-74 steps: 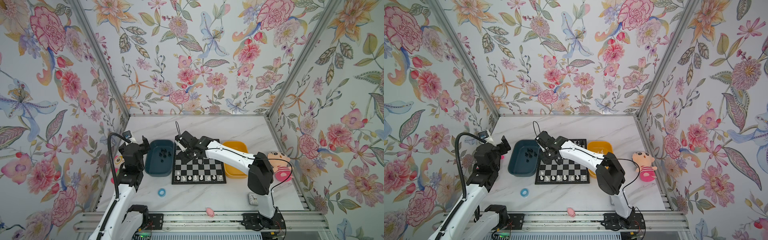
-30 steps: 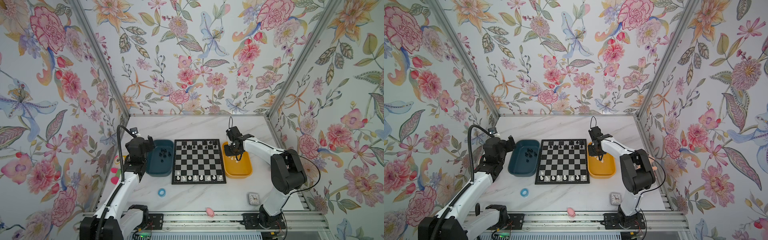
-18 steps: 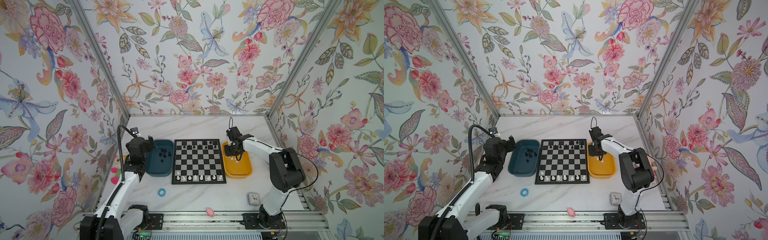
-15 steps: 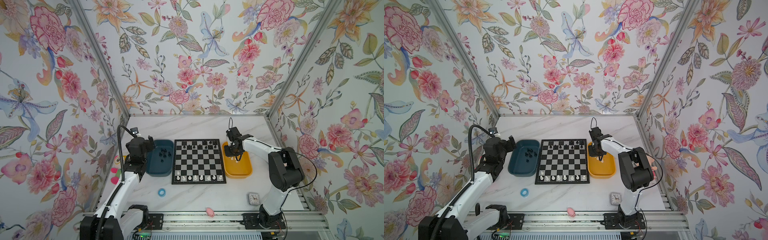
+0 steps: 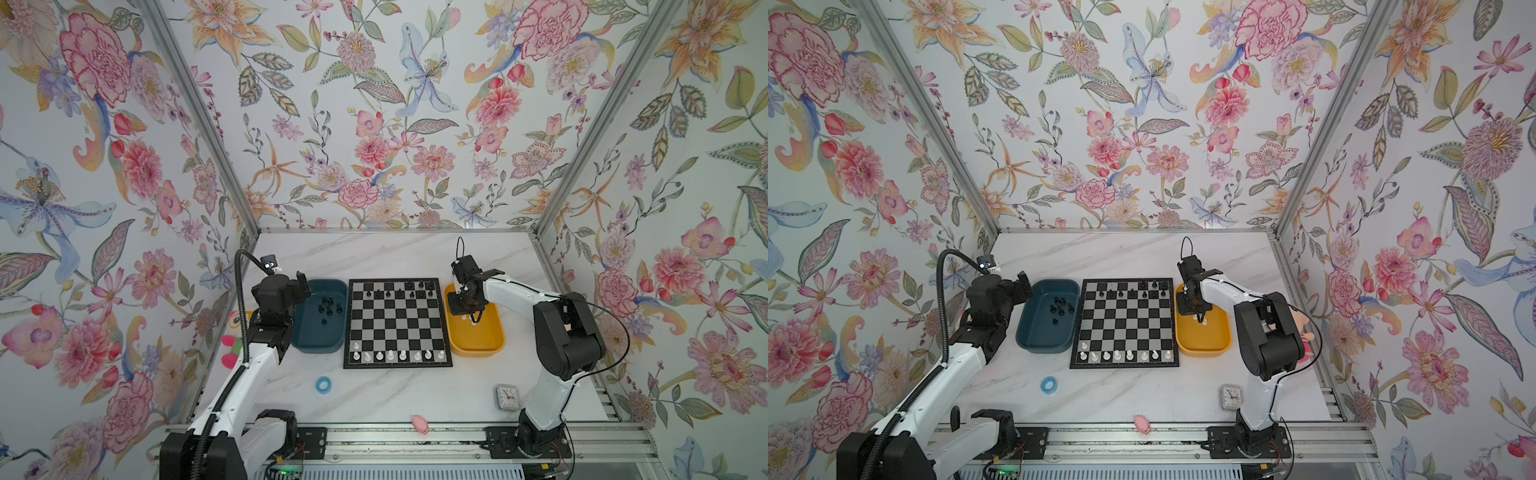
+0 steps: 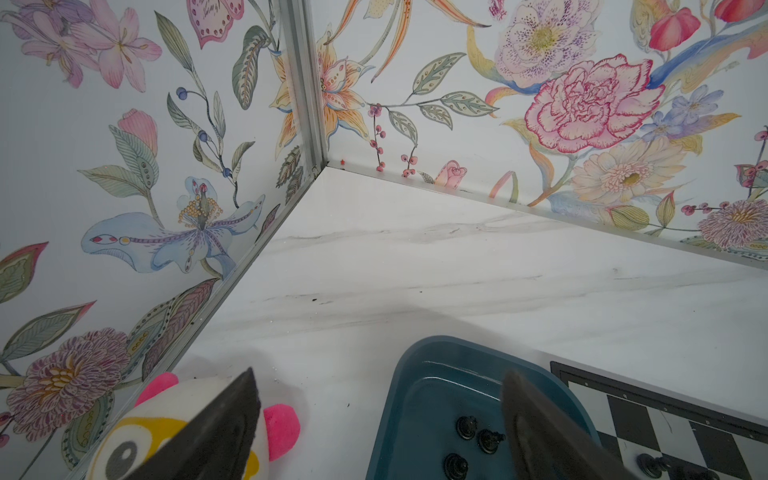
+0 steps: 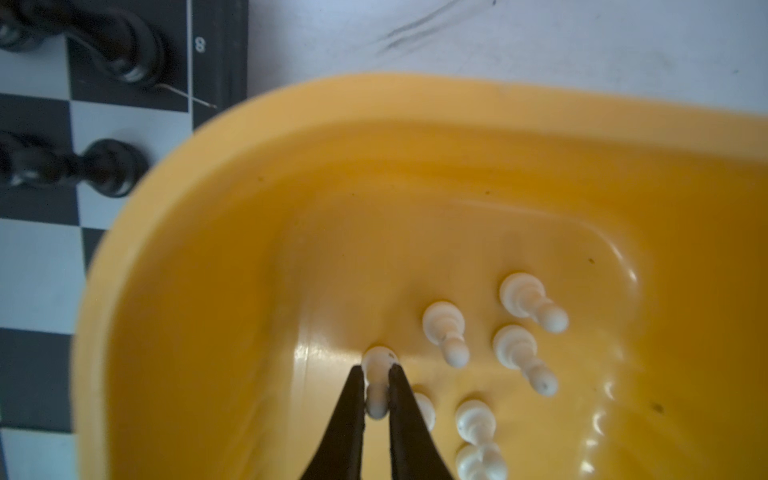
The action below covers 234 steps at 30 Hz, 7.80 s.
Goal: Set up the chess pieces on the board
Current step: 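Lower the right gripper into the yellow tray and grasp another white pawn, then carry the white pawn with the right gripper to the board's nearest row, then lower the white pawn onto the nearest row beside the placed pieces and release, then move the empty right gripper back over the yellow tray, then lower the right gripper into the yellow tray and grasp a white pawn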
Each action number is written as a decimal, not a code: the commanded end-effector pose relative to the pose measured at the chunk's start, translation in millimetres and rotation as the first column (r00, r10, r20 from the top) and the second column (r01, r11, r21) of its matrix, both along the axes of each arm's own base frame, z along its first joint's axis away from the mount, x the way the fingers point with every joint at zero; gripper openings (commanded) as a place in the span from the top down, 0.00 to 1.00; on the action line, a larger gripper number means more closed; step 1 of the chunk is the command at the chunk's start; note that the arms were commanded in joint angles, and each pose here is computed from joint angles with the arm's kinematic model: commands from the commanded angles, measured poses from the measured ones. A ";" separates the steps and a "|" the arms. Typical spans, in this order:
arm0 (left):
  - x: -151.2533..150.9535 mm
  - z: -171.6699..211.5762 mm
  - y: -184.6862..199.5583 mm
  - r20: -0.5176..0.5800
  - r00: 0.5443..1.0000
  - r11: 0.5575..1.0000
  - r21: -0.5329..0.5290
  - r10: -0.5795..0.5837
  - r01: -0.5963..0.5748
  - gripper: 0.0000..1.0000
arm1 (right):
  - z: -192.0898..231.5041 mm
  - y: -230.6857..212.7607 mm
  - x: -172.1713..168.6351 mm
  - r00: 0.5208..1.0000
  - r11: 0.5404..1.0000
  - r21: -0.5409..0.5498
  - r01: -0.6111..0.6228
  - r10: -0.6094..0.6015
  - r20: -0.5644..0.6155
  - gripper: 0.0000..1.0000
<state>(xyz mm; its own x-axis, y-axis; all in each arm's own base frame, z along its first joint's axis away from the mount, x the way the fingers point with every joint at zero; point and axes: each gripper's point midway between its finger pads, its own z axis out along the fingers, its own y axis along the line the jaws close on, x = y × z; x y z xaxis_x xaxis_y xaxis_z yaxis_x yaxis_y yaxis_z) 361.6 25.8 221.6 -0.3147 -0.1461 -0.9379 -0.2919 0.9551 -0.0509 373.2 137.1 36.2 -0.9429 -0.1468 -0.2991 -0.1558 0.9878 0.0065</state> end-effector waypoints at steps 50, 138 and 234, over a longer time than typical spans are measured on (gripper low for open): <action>-16.3 11.6 8.1 0.063 0.998 1.000 0.014 0.026 -0.026 0.07 | 62.8 261.4 -130.0 0.825 0.819 0.175 -0.547 0.562 -0.050 1.00; -19.4 6.5 7.5 0.075 0.997 1.000 0.010 0.020 -0.021 0.07 | 17.5 292.6 -133.1 0.831 0.833 0.169 -0.527 0.547 -0.105 0.94; 15.2 -17.4 -6.7 -0.022 0.999 0.999 -0.026 -0.035 0.034 0.08 | 11.8 -17.9 16.2 0.993 0.994 0.048 0.094 -0.098 0.068 0.72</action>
<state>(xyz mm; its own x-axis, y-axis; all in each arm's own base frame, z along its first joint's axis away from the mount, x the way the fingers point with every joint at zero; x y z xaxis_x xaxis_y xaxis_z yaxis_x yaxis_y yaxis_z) 371.8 16.1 191.2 -0.3736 -0.1508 -0.9153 -0.2503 0.9665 -0.0571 383.4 118.5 48.0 -0.9306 -0.0348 -0.3643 -0.0538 0.9977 0.0422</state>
